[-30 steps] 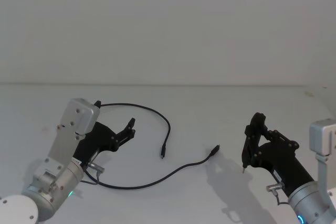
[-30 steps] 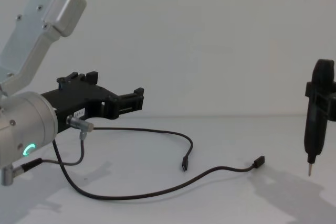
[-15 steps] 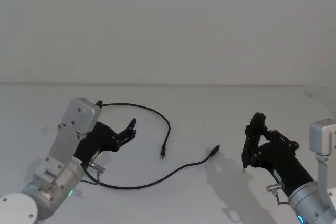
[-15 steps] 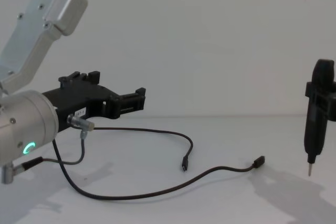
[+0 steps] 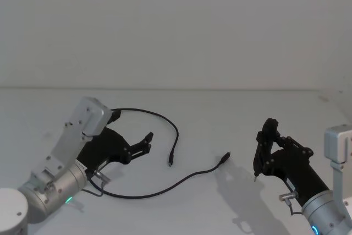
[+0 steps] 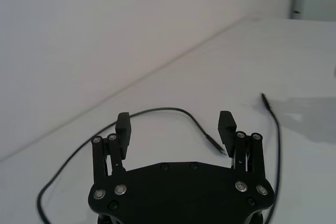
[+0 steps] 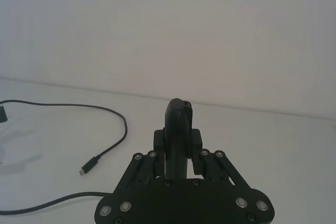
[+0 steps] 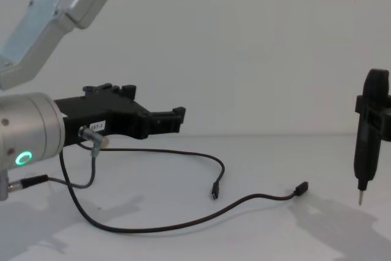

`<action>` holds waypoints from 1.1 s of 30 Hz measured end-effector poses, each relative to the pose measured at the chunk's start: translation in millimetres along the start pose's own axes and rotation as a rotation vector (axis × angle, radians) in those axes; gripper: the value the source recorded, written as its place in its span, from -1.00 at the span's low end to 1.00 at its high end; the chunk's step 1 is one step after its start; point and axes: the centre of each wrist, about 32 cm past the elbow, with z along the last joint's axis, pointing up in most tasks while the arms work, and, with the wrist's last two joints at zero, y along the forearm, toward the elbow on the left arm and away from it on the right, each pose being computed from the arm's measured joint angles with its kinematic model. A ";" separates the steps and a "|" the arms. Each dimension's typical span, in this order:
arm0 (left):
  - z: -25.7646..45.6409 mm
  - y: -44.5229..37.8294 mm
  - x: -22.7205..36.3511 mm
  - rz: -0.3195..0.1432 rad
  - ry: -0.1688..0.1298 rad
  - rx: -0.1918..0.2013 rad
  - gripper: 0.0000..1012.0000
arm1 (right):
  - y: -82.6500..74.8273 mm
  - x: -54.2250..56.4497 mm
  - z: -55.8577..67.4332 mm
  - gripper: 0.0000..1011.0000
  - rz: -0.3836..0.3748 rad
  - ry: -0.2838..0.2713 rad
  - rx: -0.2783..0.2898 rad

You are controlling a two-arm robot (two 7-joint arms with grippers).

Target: Pick up the data cable with the one hand.

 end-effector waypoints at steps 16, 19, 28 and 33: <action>30.8 -4.8 20.2 -0.254 0.041 0.144 0.98 | 0.0 0.0 0.0 -0.45 0.000 0.000 0.000; 36.0 -8.0 21.5 -0.287 0.051 0.171 0.98 | 0.0 0.0 0.0 -0.45 0.000 0.000 0.000; 51.1 -29.0 19.1 -0.387 0.106 0.299 0.98 | 0.0 0.0 0.0 -0.45 0.000 0.000 0.000; 54.2 -39.0 15.1 -0.410 0.128 0.345 0.98 | 0.0 0.0 0.0 -0.45 0.000 0.000 0.000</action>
